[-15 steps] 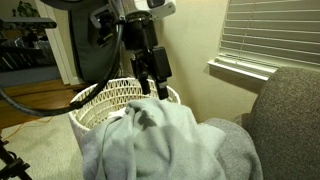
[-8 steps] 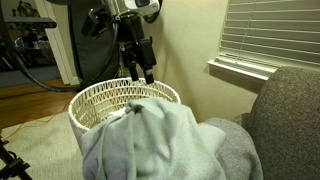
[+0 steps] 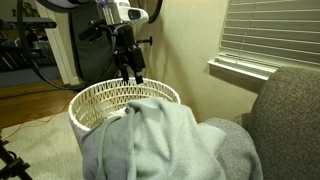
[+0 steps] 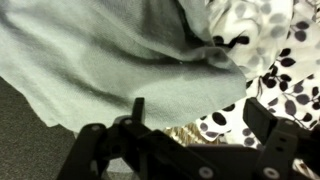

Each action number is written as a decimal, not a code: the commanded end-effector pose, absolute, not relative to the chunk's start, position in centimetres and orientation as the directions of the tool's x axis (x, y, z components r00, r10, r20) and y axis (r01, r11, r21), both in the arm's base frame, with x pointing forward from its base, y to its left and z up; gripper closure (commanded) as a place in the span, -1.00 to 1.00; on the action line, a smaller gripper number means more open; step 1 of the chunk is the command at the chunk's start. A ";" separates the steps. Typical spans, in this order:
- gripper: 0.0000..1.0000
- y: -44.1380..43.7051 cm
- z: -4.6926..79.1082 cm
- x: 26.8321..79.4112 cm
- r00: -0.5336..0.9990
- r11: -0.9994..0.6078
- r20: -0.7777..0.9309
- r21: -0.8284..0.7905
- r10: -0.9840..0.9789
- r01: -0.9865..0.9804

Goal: Put the green blanket in the basket on the couch

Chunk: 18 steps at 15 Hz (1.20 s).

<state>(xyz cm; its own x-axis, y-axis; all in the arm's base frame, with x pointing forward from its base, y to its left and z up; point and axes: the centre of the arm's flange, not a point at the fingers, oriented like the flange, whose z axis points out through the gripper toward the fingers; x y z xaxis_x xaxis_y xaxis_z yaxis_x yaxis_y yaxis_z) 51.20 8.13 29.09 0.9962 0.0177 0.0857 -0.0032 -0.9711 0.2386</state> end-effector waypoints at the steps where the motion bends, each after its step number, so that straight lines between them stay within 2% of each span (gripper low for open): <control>1: -1.00 10.1 27.1 52.6 0.996 -0.975 0.070 0.219 0.057 0.041; 18: -1.00 15.6 19.0 54.6 0.986 -0.947 -0.042 0.273 0.162 0.167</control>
